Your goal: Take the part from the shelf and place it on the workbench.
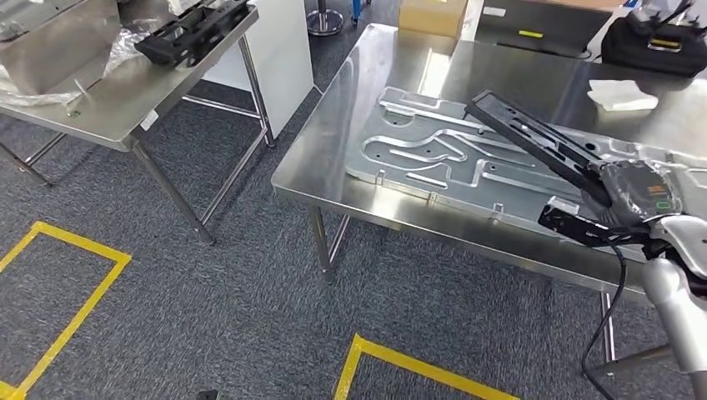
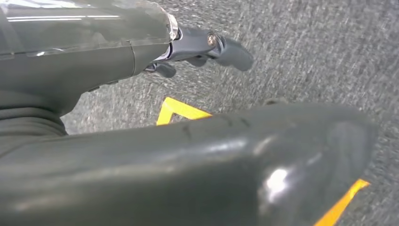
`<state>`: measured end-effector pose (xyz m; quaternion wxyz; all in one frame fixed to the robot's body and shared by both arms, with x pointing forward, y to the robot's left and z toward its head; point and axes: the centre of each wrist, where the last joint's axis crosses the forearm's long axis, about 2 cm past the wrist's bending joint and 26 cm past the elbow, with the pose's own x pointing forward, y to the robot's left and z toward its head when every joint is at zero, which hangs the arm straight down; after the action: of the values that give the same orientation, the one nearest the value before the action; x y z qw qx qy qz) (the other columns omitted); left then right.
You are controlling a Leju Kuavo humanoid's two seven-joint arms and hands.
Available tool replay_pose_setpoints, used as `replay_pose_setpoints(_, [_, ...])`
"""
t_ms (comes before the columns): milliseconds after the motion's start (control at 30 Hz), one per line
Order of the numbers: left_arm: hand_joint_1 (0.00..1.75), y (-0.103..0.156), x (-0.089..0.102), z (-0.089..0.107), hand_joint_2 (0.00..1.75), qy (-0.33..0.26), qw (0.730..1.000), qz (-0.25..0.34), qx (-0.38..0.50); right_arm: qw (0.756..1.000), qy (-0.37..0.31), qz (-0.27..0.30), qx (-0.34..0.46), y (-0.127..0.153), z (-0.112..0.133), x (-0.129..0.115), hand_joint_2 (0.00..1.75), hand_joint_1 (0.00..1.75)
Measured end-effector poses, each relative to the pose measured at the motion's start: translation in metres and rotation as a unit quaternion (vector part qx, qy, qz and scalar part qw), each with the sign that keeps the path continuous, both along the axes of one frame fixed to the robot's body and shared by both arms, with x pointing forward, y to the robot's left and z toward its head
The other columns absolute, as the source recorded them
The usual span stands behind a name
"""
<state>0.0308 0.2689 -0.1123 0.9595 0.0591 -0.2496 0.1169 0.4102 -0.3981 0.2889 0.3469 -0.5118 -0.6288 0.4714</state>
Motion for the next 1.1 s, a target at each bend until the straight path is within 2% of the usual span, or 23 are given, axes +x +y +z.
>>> replay_pose_setpoints(867, [0.0, -0.004, 0.003, 0.001, 0.0, -0.001, 1.0, 0.008, -0.005, 1.0, 0.006, -0.008, -0.007, -0.009, -0.001, -0.002, 1.75, 1.75])
replay_pose_setpoints(1100, [0.0, -0.004, 0.005, 0.001, 0.0, -0.008, 1.0, 0.009, -0.003, 0.999, 0.011, 0.027, -0.028, 0.001, -0.004, 0.001, 1.75, 1.75])
